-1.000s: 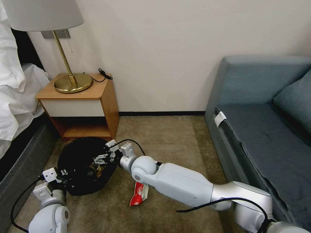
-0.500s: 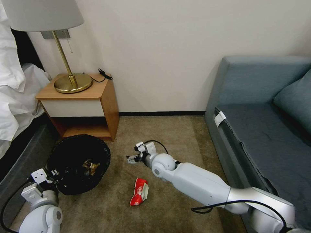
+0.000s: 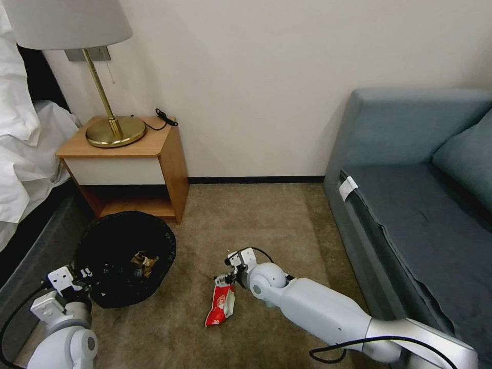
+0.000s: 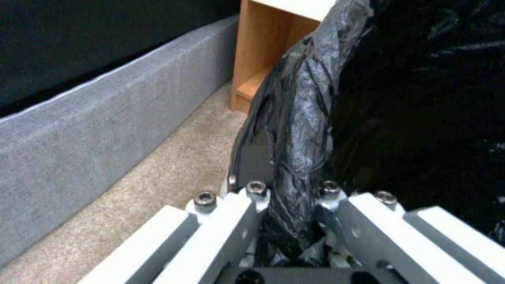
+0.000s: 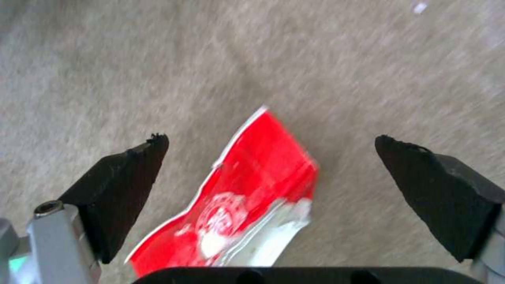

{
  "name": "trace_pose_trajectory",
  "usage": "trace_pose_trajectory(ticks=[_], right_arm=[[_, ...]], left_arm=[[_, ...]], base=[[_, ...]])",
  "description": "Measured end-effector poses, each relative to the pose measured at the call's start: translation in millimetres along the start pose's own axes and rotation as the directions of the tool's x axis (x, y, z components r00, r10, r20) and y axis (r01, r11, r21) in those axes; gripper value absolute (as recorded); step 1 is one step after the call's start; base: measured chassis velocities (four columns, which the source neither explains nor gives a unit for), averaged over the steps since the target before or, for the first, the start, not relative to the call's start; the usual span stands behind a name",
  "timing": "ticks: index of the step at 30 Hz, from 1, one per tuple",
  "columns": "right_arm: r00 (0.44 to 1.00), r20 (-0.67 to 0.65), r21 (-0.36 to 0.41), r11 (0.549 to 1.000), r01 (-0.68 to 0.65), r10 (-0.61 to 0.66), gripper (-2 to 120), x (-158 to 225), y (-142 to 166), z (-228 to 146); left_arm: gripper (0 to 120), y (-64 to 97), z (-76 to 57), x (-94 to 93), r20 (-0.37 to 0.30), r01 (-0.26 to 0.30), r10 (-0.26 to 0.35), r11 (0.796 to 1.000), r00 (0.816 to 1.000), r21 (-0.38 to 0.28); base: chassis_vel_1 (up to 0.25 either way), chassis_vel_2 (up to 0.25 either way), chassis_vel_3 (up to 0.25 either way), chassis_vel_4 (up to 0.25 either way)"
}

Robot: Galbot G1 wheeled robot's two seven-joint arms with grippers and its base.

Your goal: Pick up the trash bin, then pick up the garbage on the floor and place it into the trash bin.

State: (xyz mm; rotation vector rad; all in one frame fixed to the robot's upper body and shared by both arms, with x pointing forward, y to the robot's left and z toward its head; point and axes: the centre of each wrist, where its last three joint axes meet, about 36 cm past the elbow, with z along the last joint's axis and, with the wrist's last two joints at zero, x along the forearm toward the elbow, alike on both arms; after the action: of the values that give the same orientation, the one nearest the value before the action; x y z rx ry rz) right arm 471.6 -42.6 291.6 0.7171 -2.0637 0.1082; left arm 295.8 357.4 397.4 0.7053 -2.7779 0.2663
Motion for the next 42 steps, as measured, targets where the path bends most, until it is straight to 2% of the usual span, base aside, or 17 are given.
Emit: trace_pose_trajectory(ticks=[8,22,34,37,42], right_arm=[[0.998,-0.054,-0.059,0.998,0.038,-0.041,100,-5,6,15],[0.993,-0.108,-0.125,0.992,0.026,-0.040,100,-7,3,31],[0.989,-0.135,-0.136,0.990,0.045,-0.063,100,-13,7,46],[0.989,-0.133,-0.137,0.989,0.053,-0.072,93,-14,6,46],[0.988,-0.128,-0.140,0.988,0.068,-0.086,73,-13,5,47]], left_arm=[[2,1.4,1.4,5.7,-0.009,-0.004,0.004,1.000,1.000,0.003],[2,-0.7,5.4,6.1,-0.011,-0.007,0.007,1.000,1.000,0.007],[2,-2.3,8.4,5.5,-0.013,-0.006,0.006,1.000,1.000,0.008],[2,-2.9,8.3,5.3,-0.012,-0.007,0.007,1.000,1.000,0.008],[2,-3.3,8.1,5.0,-0.011,-0.007,0.007,1.000,1.000,0.009]], base=[[0.000,0.000,0.000,0.000],[0.000,0.000,0.000,0.000],[0.000,0.000,0.000,0.000],[0.000,0.000,0.000,0.000],[0.000,0.000,0.000,0.000]])
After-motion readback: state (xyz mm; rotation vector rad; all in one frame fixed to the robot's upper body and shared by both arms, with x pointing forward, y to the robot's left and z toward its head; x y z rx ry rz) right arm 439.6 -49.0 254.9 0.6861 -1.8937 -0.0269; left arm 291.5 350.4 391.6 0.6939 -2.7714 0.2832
